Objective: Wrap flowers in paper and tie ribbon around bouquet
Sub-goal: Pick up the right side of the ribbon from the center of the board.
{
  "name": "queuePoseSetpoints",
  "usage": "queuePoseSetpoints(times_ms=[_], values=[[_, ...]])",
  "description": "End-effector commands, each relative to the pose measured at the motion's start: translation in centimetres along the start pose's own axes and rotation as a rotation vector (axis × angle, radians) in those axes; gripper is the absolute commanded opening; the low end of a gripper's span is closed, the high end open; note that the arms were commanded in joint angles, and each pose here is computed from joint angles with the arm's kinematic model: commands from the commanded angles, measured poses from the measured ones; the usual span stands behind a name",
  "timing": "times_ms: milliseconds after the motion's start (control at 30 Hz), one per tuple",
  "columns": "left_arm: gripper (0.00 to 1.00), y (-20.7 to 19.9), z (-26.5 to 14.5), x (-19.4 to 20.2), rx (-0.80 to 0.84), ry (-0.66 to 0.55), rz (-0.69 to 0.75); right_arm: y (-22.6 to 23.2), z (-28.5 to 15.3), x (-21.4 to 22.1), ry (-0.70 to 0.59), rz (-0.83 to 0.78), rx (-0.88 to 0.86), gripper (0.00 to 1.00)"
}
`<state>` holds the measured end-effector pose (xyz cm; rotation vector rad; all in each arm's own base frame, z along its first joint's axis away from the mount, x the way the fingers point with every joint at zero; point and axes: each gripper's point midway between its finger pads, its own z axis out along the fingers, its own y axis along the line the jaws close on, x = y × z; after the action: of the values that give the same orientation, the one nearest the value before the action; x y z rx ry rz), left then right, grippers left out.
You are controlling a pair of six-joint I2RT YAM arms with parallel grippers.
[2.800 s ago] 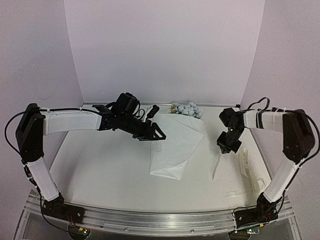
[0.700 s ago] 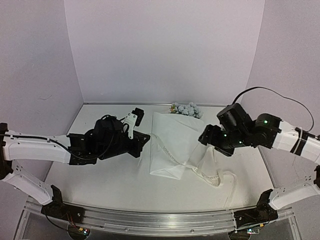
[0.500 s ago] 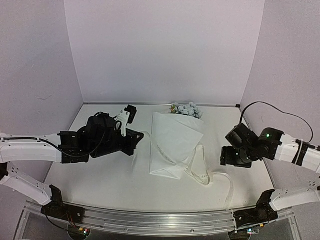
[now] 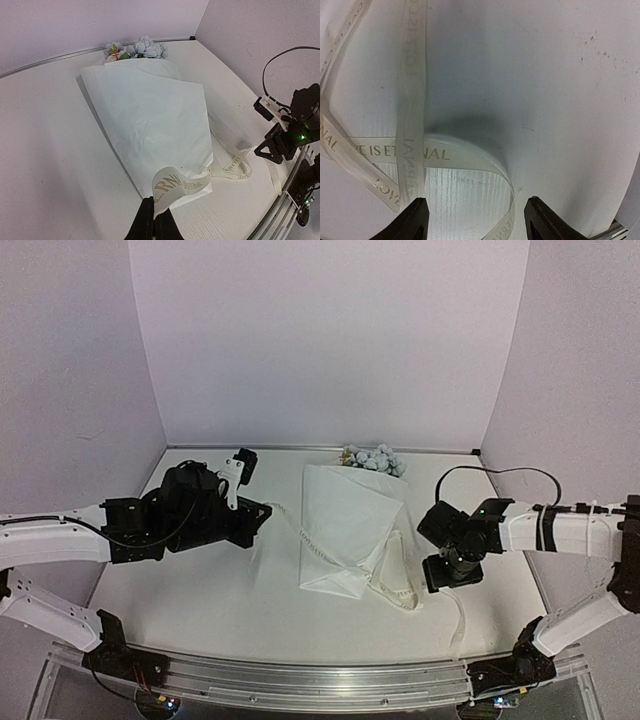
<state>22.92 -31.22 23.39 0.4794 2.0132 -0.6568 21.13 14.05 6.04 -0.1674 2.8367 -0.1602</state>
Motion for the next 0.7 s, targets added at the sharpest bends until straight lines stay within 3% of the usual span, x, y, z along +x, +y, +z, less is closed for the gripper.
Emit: queuePoseSetpoints(times_ms=[0, 167, 433, 667], values=[[0.0, 0.1, -1.3, -2.2, 0.001, -0.052, -0.035, 3.4, -0.3, -3.3, -0.036, -0.037, -0.083, 0.66], [0.0, -0.2, -1.4, -2.4, 0.023, -0.049, -0.038, 4.8, 1.1, -3.9, 0.015, -0.051, -0.082, 0.64], [0.0, -1.1, -1.5, -2.4, 0.068, -0.035, -0.033, 1.4, 1.0, -2.0, -0.039, -0.004, -0.012, 0.65], [0.0, -1.4, -1.3, -2.8, 0.077, -0.036, -0.03, 5.4, 1.3, -1.8, 0.048, -0.005, -0.123, 0.58]])
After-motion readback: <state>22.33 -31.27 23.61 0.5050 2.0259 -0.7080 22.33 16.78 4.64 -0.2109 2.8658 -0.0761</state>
